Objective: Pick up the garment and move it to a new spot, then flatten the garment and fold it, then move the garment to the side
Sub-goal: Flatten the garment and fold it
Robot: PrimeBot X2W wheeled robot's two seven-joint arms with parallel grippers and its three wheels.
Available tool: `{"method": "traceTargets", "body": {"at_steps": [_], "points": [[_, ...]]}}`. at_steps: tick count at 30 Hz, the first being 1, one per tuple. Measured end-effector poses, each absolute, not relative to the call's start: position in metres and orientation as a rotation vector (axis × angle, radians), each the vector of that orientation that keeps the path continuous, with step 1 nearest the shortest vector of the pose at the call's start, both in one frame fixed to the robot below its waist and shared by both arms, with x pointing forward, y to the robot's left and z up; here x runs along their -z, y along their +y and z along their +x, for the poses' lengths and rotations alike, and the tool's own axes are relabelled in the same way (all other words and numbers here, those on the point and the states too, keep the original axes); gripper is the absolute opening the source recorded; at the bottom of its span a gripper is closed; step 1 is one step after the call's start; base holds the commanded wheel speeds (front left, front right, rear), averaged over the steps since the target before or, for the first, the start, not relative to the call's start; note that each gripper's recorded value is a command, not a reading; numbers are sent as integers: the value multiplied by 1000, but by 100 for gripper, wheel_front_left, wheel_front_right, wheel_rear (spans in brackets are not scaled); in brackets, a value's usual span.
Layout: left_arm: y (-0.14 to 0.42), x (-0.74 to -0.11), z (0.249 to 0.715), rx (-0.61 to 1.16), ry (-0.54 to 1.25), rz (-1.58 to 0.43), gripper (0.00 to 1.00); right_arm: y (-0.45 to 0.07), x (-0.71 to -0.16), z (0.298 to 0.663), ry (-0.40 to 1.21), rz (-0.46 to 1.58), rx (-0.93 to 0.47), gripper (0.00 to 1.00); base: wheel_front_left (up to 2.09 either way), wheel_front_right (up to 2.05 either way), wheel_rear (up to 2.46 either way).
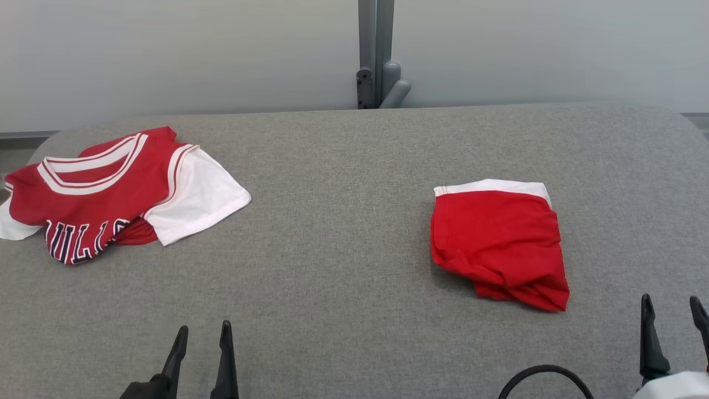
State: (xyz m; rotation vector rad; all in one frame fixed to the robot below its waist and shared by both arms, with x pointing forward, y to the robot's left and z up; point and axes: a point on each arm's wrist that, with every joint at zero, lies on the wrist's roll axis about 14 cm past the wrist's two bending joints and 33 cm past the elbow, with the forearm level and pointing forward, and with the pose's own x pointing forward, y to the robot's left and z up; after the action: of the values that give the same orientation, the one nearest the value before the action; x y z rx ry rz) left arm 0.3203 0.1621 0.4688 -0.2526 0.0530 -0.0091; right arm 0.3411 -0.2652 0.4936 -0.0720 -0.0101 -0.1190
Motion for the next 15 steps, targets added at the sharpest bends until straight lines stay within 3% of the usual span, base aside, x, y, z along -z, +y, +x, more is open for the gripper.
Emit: {"method": "traceTargets", "body": {"at_steps": [5,7,8,9,15], "points": [[167,-472,316,1,39,-239,100,-262,-473,321,49,-49,148,100,0,0,0],[168,-471,315,0,43,-240,100,-257,-468,320,65,-35,141,31,0,0,0],[167,-470,314,0,46,-240,100,-254,-466,320,69,-26,136,8,0,0,0],[167,-469,314,1,49,-240,100,-250,-465,322,70,-16,128,0,0,0,0],[163,-470,323,14,50,-244,100,-213,-491,369,-20,8,24,0,0,0,0]]}}
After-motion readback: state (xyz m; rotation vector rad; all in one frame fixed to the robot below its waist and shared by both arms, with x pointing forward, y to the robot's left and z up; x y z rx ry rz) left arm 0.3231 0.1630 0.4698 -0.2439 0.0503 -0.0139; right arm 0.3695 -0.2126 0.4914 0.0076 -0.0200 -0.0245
